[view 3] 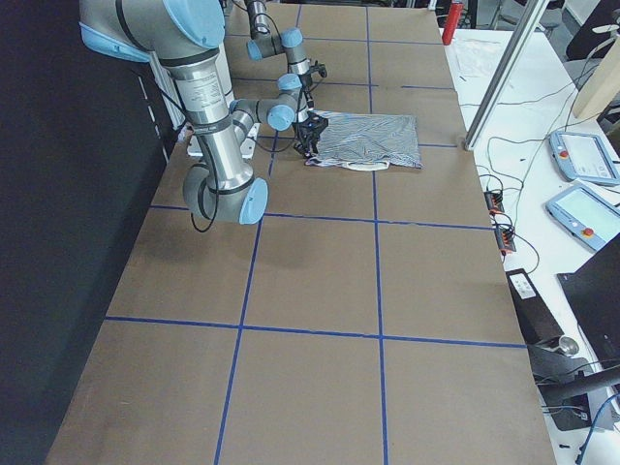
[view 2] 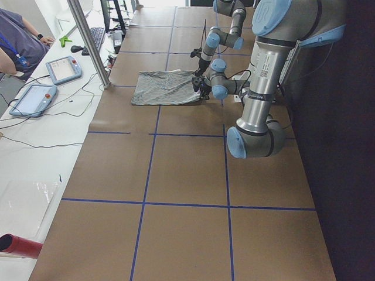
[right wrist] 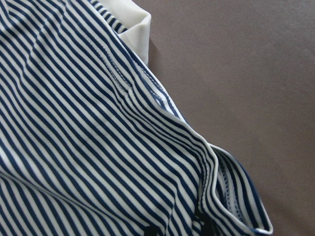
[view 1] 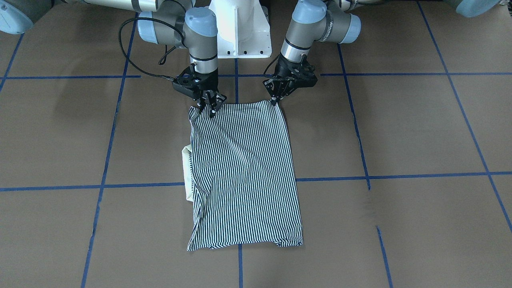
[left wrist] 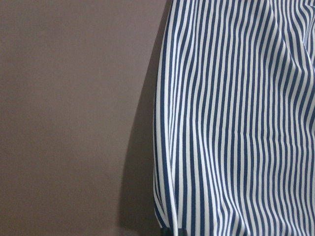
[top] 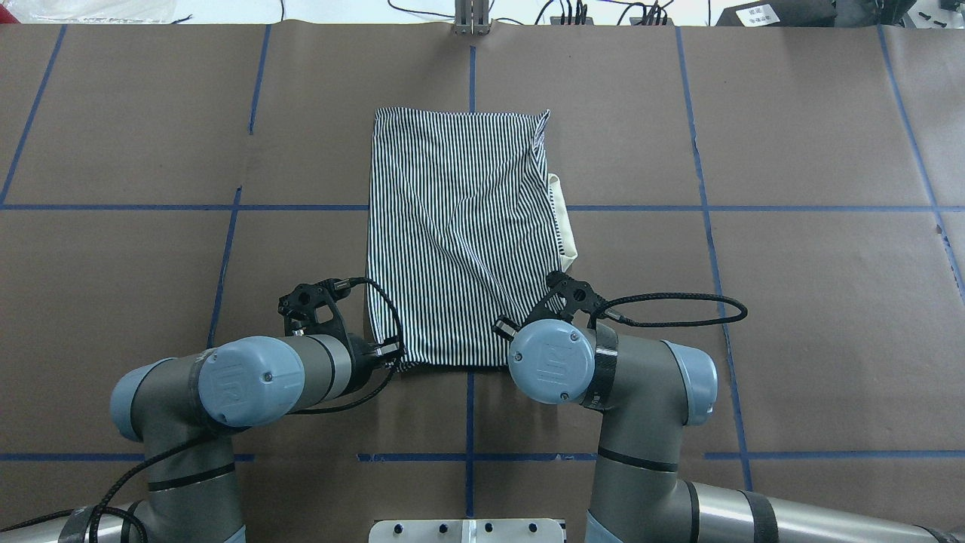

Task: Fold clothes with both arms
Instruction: 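Pinch the near shirt corners with both grippers, then lift the near edge with both grippers and fold it away from the robot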

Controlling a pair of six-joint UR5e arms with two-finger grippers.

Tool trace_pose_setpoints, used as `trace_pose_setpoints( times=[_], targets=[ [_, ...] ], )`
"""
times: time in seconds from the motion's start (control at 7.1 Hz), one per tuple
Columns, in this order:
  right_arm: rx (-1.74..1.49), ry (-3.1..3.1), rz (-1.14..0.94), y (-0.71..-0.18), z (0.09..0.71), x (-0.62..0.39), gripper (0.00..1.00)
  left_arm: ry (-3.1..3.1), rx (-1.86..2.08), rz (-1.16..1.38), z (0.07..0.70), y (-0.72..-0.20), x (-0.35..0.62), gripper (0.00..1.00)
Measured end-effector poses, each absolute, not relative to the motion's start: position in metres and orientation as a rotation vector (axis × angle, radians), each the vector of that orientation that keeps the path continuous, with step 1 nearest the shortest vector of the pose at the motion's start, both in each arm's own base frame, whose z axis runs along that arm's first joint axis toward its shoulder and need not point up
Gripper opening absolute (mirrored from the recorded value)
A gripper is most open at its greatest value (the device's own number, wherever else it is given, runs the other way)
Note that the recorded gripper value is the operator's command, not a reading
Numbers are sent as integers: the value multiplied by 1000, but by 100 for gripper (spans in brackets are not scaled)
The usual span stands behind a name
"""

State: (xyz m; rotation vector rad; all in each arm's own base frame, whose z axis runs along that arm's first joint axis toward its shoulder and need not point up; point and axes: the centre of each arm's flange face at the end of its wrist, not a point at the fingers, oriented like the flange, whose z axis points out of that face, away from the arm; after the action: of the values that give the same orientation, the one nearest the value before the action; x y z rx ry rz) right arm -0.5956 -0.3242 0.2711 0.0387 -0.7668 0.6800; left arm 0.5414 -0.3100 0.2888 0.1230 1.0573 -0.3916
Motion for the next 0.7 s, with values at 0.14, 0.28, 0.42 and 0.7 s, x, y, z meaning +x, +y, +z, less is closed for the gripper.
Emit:
trace_pose_setpoints(
  times=[0.14, 0.28, 0.42, 0.7],
  targets=[
    [39, -767, 682, -325, 271, -595, 0, 1057, 123, -392, 289, -310, 541, 0],
    [40, -770, 683, -326, 269, -593, 0, 1057, 123, -392, 289, -310, 541, 0],
    [40, -771, 684, -326, 267, -592, 0, 1057, 123, -392, 289, -310, 541, 0],
    [40, -775, 685, -326, 263, -589, 0, 1062, 123, -389, 286, -310, 540, 0]
  ],
)
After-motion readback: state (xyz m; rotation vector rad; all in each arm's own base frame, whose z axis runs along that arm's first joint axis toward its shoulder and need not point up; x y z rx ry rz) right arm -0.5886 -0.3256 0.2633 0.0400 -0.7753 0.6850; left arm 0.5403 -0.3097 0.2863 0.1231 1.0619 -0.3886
